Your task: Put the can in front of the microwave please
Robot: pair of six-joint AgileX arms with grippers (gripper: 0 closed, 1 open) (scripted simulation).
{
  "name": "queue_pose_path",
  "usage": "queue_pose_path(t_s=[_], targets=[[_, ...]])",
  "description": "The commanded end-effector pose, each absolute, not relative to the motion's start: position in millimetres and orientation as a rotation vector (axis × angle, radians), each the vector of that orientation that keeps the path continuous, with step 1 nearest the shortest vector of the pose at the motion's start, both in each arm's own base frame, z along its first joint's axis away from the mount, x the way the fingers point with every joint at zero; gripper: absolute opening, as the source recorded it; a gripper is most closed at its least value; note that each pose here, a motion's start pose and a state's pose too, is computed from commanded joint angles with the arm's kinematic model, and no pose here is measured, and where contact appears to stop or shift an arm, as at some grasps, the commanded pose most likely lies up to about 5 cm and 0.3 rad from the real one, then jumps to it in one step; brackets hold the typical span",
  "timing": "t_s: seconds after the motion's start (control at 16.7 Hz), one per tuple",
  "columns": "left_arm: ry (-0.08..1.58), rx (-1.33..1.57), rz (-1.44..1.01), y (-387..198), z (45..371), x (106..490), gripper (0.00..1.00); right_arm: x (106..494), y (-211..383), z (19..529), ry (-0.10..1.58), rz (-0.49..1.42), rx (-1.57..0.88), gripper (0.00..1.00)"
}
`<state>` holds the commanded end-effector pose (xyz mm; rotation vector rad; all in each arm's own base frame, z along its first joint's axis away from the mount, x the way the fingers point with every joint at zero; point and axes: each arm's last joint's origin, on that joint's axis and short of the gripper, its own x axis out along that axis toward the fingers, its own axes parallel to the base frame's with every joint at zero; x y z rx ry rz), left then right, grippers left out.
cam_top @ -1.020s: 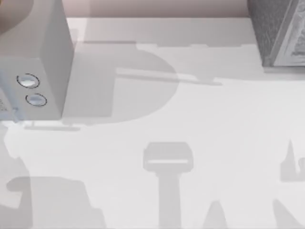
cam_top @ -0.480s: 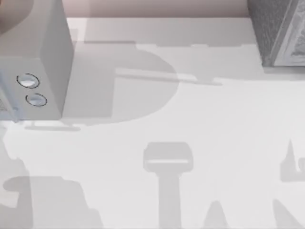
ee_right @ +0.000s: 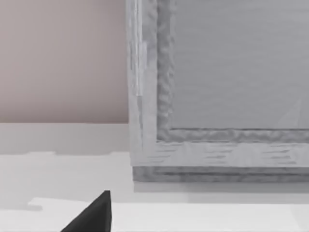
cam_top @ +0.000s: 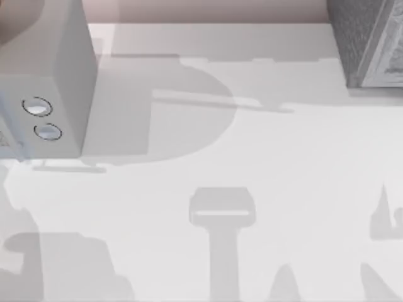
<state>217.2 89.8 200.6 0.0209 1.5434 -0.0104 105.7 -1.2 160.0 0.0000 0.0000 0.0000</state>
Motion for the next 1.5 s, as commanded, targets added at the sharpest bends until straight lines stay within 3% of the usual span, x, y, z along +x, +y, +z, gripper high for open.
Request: queue_pose_path(t_s=[0.48,1.08,1.5], targets=[[1.543,0.021,-0.010,90,201,217,0.98,106,-1,160,0.000,0.000,0.000,1.00],[1.543,0.021,-0.011,90,202,217,1.00,106,-1,160,0.000,0.000,0.000,1.00],[1.543,0.021,-0.011,90,241,217,1.00,106,-1,160,0.000,0.000,0.000,1.00]])
